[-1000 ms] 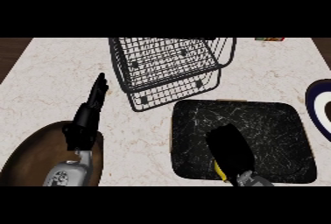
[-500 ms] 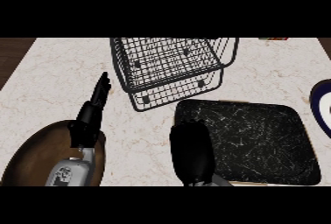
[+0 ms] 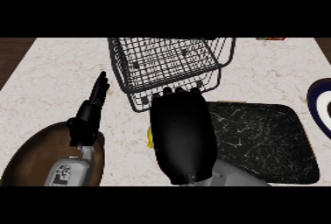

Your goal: Pick the lemon from the tray and place it in the tiered basket

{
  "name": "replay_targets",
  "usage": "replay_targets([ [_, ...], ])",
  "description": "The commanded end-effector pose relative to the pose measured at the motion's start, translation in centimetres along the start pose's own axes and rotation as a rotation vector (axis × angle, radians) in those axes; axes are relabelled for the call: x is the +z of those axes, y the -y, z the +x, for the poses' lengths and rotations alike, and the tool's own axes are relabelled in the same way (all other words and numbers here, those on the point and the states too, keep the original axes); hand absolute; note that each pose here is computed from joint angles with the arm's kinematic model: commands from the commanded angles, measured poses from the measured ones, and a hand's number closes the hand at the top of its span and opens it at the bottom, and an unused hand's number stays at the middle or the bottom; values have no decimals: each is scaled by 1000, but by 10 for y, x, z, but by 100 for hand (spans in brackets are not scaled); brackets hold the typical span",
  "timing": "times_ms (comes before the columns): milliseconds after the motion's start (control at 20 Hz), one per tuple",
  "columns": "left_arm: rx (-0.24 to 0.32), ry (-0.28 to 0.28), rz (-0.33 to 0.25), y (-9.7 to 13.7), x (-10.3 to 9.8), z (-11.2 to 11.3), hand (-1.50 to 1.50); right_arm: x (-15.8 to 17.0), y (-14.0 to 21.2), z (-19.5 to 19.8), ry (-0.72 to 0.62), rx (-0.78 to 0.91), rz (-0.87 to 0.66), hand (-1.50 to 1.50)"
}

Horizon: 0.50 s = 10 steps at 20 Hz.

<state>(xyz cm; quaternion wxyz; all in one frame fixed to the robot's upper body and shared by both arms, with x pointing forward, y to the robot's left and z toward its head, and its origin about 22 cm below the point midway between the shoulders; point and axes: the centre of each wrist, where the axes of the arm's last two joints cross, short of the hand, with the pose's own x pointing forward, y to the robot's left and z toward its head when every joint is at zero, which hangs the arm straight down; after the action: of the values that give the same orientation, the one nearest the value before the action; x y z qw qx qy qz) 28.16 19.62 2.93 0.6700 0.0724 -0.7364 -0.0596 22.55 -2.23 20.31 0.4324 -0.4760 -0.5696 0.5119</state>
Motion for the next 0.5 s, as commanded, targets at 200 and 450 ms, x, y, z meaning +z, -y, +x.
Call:
replay_targets([
  [200,12,3,-9,5,-4,6,0,-33,76,19,-153,-59,-24,150],
  [450,12,11,-11,10,-3,4,0,-53,102,13,-161,-317,-7,150],
])
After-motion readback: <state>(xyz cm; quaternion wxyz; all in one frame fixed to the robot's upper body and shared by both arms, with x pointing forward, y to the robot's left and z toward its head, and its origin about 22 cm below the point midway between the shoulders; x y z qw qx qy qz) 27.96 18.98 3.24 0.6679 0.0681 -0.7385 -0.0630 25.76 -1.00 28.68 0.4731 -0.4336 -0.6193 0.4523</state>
